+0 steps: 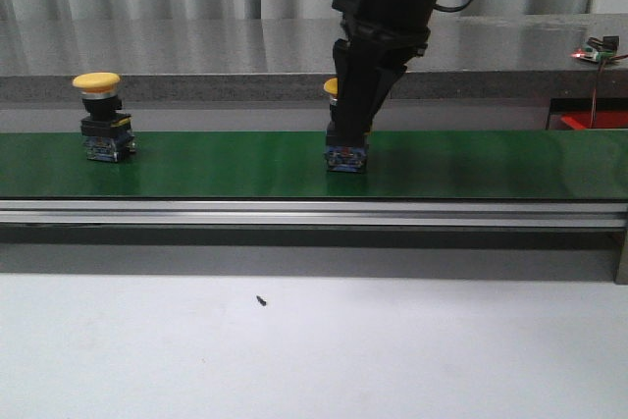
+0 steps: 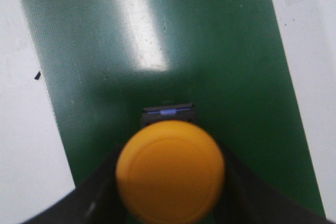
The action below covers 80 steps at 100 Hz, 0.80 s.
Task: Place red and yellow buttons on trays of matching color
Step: 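Lower the right gripper, grasp the yellow button and lift it, then carry the yellow button into the yellow tray and release it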
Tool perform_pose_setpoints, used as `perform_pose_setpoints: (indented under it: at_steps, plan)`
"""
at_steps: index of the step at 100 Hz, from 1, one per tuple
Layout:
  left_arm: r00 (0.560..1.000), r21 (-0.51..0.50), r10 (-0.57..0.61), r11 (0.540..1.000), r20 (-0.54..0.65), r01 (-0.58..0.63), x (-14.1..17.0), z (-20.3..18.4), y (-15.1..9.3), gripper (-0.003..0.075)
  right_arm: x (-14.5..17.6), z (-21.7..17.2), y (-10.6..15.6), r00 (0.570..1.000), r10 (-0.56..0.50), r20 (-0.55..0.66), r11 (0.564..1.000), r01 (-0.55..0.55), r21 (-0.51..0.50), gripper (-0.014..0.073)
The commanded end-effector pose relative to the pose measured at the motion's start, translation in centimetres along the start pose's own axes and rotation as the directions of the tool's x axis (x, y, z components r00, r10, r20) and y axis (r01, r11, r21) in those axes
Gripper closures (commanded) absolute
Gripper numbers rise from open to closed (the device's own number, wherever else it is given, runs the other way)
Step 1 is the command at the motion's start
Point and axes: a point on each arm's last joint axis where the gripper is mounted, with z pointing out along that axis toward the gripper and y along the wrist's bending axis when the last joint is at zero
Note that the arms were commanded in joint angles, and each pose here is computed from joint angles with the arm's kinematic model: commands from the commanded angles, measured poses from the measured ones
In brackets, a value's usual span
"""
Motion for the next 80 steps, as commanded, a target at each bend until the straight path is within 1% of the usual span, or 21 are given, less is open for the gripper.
perform_pose_setpoints:
  at_steps: [1, 4, 9, 13, 18, 27, 34, 50, 64, 80]
  plan:
    - [0.995, -0.001, -0.009, 1.000, 0.099, 0.010, -1.5, -0.5, -0.1, 0.0740, -1.0, -3.4, -0.3, 0.994, -0.003, 0.107, 0.998, -0.003, 0.056, 0.0466]
    - [0.995, -0.001, -0.009, 1.000, 0.099, 0.010, -1.5, -0.5, -0.1, 0.0740, -1.0, -3.4, -0.3, 0.994, -0.001, 0.110, 0.999, -0.005, 0.053, 0.0521]
    - [0.995, -0.001, -0.009, 1.000, 0.099, 0.010, -1.5, -0.5, -0.1, 0.0740, -1.0, -3.4, -0.3, 0.993, 0.003, 0.115, 0.999, -0.009, 0.049, 0.0582]
    - [0.995, -0.001, -0.009, 1.000, 0.099, 0.010, -1.5, -0.5, -0.1, 0.0740, -1.0, -3.4, -0.3, 0.993, 0.004, 0.114, 0.999, -0.010, 0.048, 0.0617]
    - [0.995, -0.001, -0.009, 1.000, 0.099, 0.010, -1.5, -0.5, -0.1, 0.0740, -1.0, -3.4, -0.3, 0.994, 0.004, 0.113, 0.999, -0.009, 0.047, 0.0634]
    - [0.995, -0.001, -0.009, 1.000, 0.099, 0.010, -1.5, -0.5, -0.1, 0.0740, -1.0, -3.7, -0.2, 0.994, 0.008, 0.112, 0.999, -0.013, 0.044, 0.0630]
    - [0.995, -0.001, -0.009, 1.000, 0.099, 0.010, -1.5, -0.5, -0.1, 0.0740, -0.9, -4.3, -0.2, 0.992, 0.032, 0.122, 0.998, -0.038, 0.050, 0.0630]
    - [0.995, -0.001, -0.009, 1.000, 0.099, 0.010, -1.5, -0.5, -0.1, 0.0740, -0.3, -7.1, -0.7, 0.974, 0.150, 0.170, 0.983, -0.165, 0.079, 0.0630]
    - [0.995, -0.001, -0.009, 1.000, 0.099, 0.010, -1.5, -0.5, -0.1, 0.0740, 1.2, -10.6, -1.6, 0.933, 0.276, 0.231, 0.945, -0.308, 0.114, 0.0617]
    - [0.995, -0.001, -0.009, 1.000, 0.099, 0.010, -1.5, -0.5, -0.1, 0.0740, 3.7, -15.3, -2.6, 0.856, 0.412, 0.314, 0.868, -0.473, 0.152, 0.0594]
